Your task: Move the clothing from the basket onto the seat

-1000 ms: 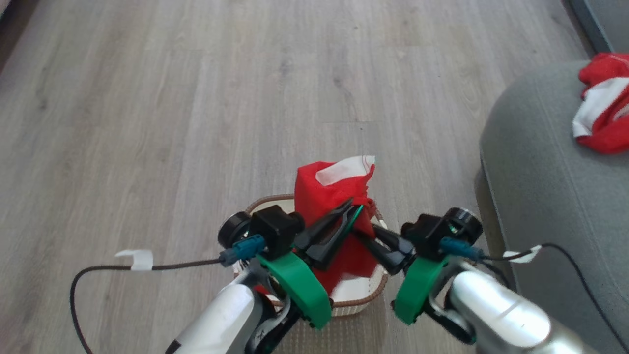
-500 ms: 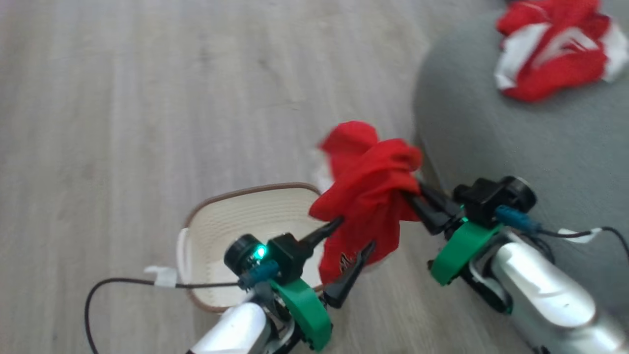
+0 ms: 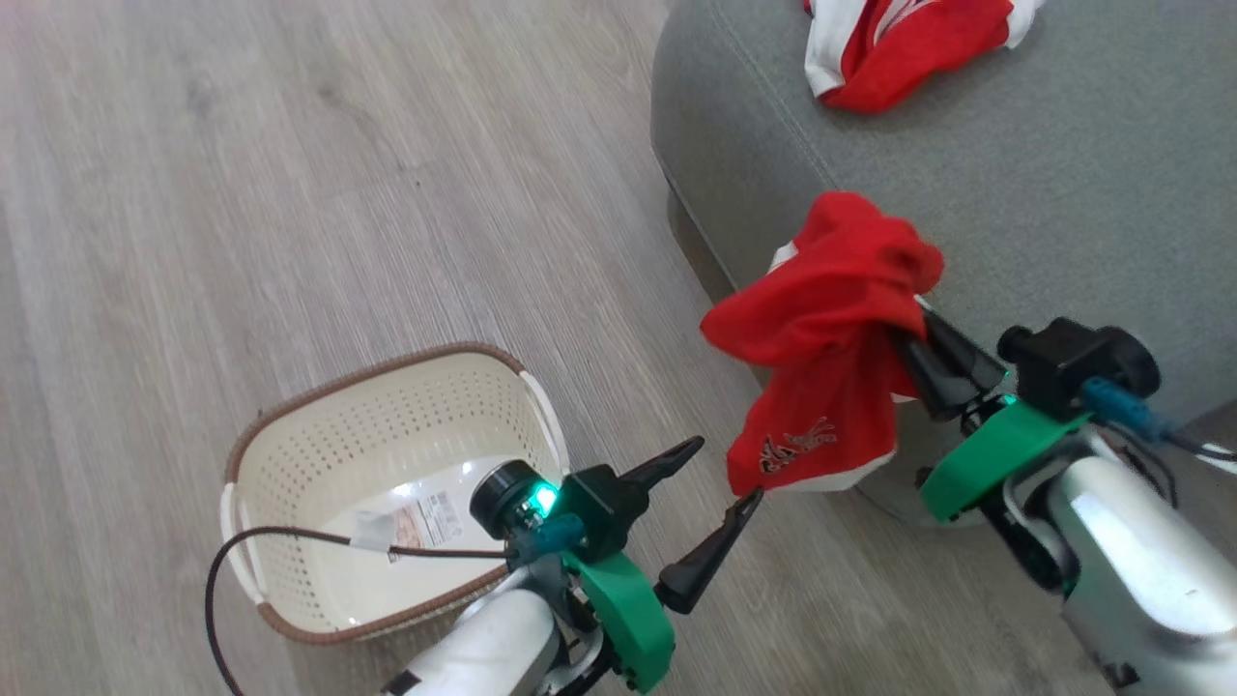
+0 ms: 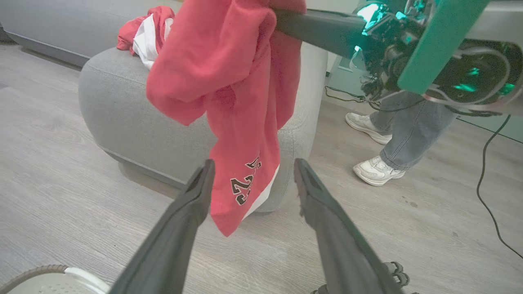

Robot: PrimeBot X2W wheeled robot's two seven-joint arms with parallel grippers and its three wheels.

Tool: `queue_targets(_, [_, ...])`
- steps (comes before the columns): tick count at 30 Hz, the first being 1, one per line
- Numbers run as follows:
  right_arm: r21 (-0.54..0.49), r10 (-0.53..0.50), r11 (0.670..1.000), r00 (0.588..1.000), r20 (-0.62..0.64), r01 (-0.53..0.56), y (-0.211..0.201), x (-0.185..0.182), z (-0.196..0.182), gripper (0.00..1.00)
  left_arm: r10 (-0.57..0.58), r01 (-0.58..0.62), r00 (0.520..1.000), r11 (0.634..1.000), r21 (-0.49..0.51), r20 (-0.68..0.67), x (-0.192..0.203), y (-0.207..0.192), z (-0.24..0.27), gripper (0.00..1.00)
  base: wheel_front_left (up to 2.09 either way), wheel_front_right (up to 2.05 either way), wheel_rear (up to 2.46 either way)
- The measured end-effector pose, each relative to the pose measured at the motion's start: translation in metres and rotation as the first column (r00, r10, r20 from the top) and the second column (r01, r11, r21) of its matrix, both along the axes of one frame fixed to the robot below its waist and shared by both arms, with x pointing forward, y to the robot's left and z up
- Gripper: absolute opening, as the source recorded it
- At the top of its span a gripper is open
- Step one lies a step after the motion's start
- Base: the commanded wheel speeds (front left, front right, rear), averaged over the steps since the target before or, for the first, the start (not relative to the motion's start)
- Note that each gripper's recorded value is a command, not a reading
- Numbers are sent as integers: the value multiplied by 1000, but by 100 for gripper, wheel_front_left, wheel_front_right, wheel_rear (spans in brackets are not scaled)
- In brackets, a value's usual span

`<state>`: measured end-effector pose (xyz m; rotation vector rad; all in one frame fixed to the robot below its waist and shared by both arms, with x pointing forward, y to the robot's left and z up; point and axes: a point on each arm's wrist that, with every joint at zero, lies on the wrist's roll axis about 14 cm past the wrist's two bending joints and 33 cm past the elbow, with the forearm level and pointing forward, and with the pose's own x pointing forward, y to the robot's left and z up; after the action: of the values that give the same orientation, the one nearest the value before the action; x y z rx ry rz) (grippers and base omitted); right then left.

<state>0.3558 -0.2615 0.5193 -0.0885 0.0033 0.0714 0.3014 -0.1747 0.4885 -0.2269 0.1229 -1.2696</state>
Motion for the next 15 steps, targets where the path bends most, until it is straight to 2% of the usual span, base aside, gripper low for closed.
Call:
queue_targets(6, [11, -63, 998, 998, 11, 63, -19, 11, 3, 0, 0, 0, 1000, 1000, -5, -26, 10, -1, -9, 100, 0, 0, 0])
queue_targets(9, [14, -100, 995, 994, 35, 100, -32, 29, 10, 0, 14, -15, 999, 1000, -15, -32, 25, -1, -11, 100, 0, 0, 0])
queue_targets(12, [-17, -161, 986, 980, 114, 164, -60, 62, 38, 0, 31, -32, 999, 999, -24, -35, 44, 1, -17, 100, 0, 0, 0])
queue_targets(15, [-7, -247, 967, 943, 225, 255, -97, 103, 79, 0, 59, -60, 998, 998, -32, -19, 72, 5, -22, 100, 0, 0, 0])
